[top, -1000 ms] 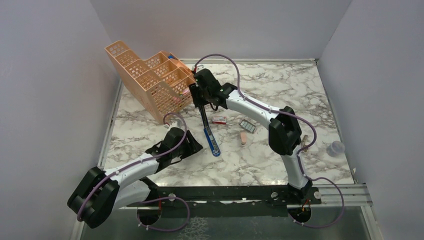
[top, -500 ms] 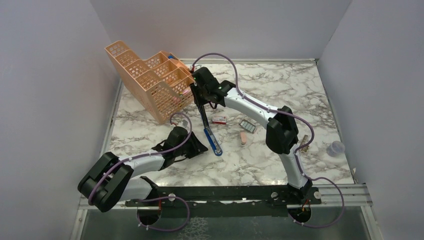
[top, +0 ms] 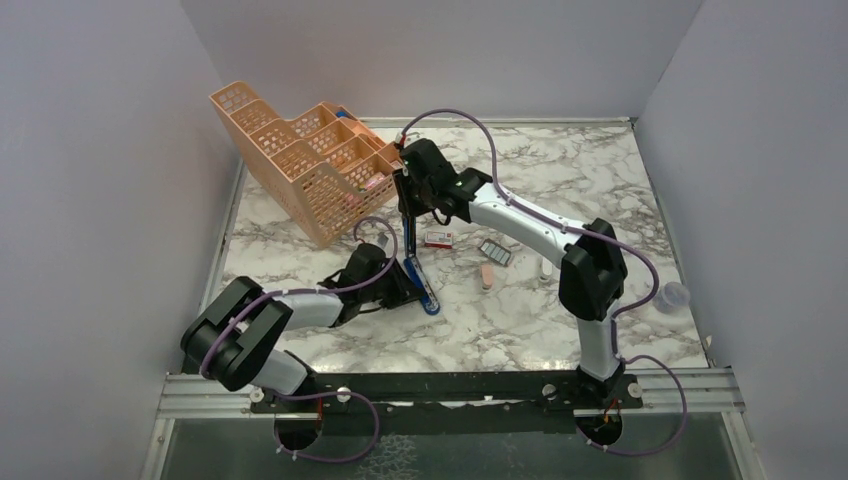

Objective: Load the staples into the stapler

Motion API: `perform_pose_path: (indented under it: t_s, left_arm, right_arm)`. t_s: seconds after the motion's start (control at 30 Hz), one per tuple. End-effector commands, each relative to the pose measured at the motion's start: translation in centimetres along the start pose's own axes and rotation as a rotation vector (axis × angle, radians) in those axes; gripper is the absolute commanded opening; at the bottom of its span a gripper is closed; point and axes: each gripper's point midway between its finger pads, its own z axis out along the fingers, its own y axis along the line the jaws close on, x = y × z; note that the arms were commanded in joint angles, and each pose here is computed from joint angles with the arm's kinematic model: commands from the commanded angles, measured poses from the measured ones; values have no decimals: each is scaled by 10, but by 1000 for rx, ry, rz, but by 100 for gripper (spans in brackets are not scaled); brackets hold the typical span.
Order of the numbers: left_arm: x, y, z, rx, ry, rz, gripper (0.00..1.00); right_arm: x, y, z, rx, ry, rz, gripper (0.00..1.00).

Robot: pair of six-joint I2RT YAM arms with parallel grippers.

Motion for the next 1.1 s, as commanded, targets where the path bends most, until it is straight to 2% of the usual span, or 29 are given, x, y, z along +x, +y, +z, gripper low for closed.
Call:
perform_pose_path:
  t_s: [0.0,0.17,0.23,0.43,0.77,1.07]
  left_arm:
    - [8,13,7,-42,42,4,21]
    - [12,25,14,-82,60,2,8]
    - [13,29,16,-96,63,2,6]
    - [13,38,21,-128,60,7,5]
    - [12,51,25,-177,49,3,5]
    - [11,57,27,-200,39,9,5]
  right_arm:
    - [-35,19,-24,-89,-119,67,25]
    - [-30,19,-30,-98,-107,67,24]
    - [-26,19,-33,-100,-92,63,24]
    - [0,19,-47,-137,-24,59,24]
    - [37,32,-75,-182,12,52,24]
    - [54,28,-83,-184,-17,89,24]
